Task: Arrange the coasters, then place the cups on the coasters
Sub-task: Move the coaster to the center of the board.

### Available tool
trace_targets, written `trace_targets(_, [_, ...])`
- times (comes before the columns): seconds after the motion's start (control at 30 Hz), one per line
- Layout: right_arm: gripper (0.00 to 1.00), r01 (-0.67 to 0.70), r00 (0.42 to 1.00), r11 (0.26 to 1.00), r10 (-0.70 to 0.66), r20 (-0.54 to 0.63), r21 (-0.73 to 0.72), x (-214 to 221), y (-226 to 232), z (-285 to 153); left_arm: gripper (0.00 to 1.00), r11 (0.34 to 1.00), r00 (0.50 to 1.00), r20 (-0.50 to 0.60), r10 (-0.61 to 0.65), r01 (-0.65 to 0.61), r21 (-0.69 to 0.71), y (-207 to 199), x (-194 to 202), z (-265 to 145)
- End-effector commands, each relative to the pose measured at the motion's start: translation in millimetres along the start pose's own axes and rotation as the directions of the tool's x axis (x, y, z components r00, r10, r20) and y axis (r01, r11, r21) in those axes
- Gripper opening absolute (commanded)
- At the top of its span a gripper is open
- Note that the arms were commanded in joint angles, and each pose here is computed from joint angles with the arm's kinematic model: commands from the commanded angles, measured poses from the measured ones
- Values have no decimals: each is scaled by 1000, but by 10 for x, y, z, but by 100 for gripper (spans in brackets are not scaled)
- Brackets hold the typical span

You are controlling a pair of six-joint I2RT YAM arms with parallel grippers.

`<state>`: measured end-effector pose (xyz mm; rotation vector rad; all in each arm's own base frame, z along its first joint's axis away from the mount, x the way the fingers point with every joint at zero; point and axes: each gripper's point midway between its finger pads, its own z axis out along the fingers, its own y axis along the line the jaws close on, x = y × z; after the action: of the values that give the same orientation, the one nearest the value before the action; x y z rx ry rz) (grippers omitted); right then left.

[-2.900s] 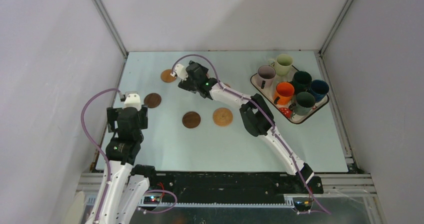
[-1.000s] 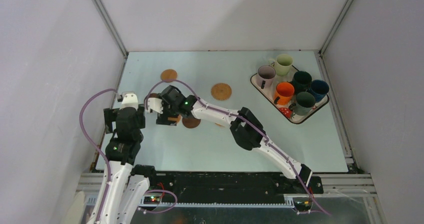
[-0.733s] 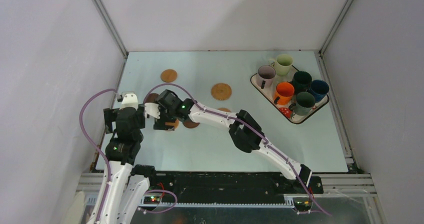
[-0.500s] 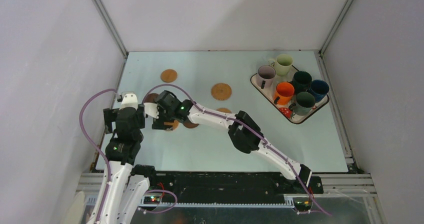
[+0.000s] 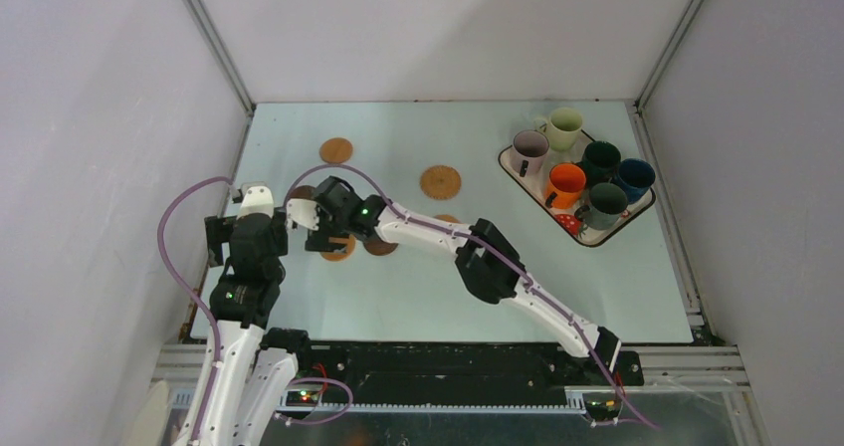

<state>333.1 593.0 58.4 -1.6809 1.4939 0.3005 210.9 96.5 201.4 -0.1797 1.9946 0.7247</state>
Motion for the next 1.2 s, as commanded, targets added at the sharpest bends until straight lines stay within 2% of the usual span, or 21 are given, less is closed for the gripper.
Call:
trace_targets(0.0, [100,-37,999,999,37,25,-35,-225,-275,-589,100,999,999,17,-38,39,-26,34,-20,21])
trace_targets(0.2, [99,-25,999,997,22,-44,-69,70,-285,-760,99,999,999,19,-38,38,-26,35,-23,18])
trace_targets(0.47, [100,-19,991,988,-2,-134,-155,478,-4,-712,98,999,999,17,-37,38,-34,48,-20,20])
trace_targets(0.8, [100,-79,989,979,53,-138,-187,472,198,-515,98,998,999,12,-36,37,-43,60,-12,25])
trace_targets(1.17, [100,-71,990,995,61,-130,-72,405,85,-300,98,998,999,15,-38,39,-44,65,-16,22])
